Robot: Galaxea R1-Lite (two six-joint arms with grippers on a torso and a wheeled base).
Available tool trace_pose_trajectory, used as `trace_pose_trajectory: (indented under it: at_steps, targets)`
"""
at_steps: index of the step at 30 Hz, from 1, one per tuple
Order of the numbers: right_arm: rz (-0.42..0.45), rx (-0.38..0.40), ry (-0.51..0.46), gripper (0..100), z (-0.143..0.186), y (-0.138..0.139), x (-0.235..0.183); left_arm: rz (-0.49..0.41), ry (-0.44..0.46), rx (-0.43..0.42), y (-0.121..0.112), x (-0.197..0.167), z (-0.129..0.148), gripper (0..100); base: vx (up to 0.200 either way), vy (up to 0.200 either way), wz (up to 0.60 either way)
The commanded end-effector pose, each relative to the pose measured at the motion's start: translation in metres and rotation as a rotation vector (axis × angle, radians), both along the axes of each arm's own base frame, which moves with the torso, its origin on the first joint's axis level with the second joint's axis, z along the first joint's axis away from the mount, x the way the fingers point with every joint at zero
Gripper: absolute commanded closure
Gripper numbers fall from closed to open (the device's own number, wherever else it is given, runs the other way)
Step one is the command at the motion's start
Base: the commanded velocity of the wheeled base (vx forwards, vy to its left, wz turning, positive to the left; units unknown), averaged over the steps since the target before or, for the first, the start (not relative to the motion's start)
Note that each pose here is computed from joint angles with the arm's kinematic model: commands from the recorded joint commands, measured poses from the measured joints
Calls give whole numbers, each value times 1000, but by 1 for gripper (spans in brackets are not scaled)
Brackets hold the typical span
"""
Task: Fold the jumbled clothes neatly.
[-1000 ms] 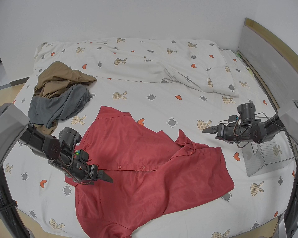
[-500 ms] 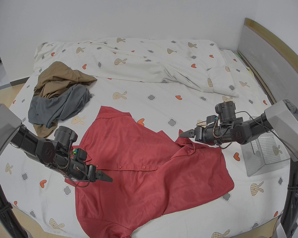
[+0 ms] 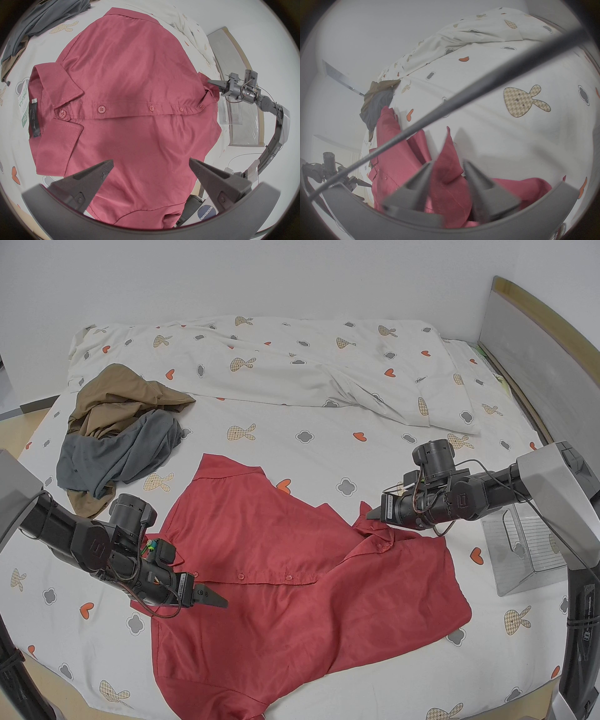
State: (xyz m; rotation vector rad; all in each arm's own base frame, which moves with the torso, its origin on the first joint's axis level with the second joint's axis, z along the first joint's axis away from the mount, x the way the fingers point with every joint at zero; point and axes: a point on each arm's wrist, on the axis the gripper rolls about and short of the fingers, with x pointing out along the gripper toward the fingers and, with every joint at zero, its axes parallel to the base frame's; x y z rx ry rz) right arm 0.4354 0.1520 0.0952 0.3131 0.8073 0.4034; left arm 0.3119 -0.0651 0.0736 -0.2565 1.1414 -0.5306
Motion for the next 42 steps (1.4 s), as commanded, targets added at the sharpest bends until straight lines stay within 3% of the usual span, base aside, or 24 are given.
trace_pose_trajectory:
  at_steps: [1, 6, 13, 21, 32, 41, 42]
  targets:
    - [-4, -6, 17, 100, -9, -1, 3, 1, 2, 0, 0, 0, 0, 0, 0, 0, 0]
    - [-31, -1, 22, 100, -2, -12, -1, 1, 4, 1, 0, 0, -1, 0, 0, 0, 0]
    - [-95, 8, 8, 100, 39, -53, -45, -3, 7, 1, -1, 0, -2, 0, 0, 0, 0]
    - [-156, -22, 107, 100, 31, -88, -97, -3, 8, 1, -1, 0, -2, 0, 0, 0, 0]
    - [-134, -69, 289, 100, -8, -91, -141, -3, 7, 1, -1, 0, -2, 0, 0, 0, 0]
    - [-115, -61, 253, 100, -11, -83, -130, -4, 8, 1, -1, -1, -2, 0, 0, 0, 0]
    - [-115, -57, 234, 0, -11, -82, -126, -4, 10, 2, -1, -1, -2, 0, 0, 0, 0]
